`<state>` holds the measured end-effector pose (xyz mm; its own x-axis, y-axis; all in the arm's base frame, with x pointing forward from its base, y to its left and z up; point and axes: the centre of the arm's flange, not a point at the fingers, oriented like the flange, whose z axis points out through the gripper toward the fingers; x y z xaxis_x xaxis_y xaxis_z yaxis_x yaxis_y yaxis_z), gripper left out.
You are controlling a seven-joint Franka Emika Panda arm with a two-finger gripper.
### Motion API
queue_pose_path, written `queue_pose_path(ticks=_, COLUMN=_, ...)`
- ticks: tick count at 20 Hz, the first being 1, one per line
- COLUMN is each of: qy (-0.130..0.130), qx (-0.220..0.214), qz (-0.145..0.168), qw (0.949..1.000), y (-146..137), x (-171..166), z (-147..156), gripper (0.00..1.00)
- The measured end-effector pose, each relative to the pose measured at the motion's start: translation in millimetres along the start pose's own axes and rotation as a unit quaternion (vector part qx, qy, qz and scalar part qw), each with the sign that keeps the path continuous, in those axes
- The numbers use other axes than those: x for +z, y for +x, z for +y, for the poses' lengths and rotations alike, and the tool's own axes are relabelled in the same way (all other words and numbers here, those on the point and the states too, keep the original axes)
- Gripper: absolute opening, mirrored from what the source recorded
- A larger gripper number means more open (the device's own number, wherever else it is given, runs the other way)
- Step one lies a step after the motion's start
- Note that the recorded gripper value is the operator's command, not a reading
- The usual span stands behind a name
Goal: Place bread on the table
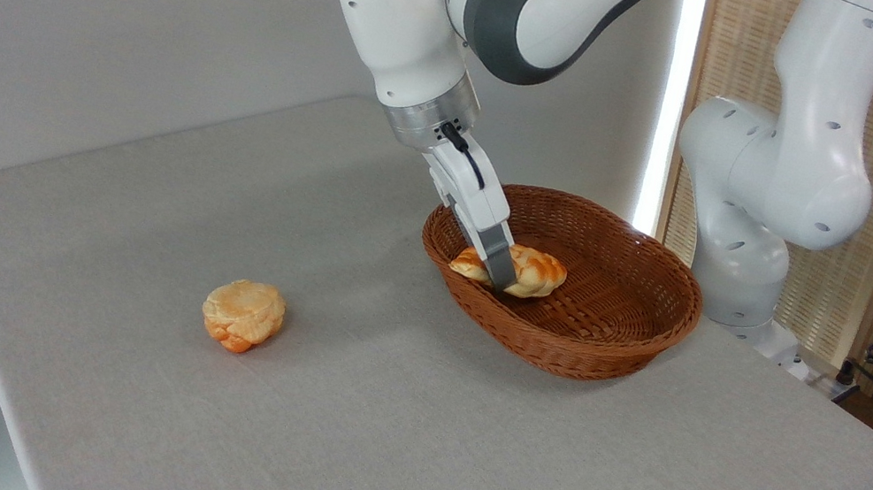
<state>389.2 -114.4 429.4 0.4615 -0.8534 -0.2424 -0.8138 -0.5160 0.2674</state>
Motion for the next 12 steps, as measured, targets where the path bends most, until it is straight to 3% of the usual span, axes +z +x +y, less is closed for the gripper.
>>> queue_pose_path(ticks=6, qy=0.001, qx=0.002, qz=0.0, qw=1.0, y=0, x=-6, z=2, gripper=0.35)
queue_pose_path(ticks=12, qy=0.016, qx=0.014, qz=0.014, qw=0.9997, y=-4, x=-62, z=10, gripper=0.36)
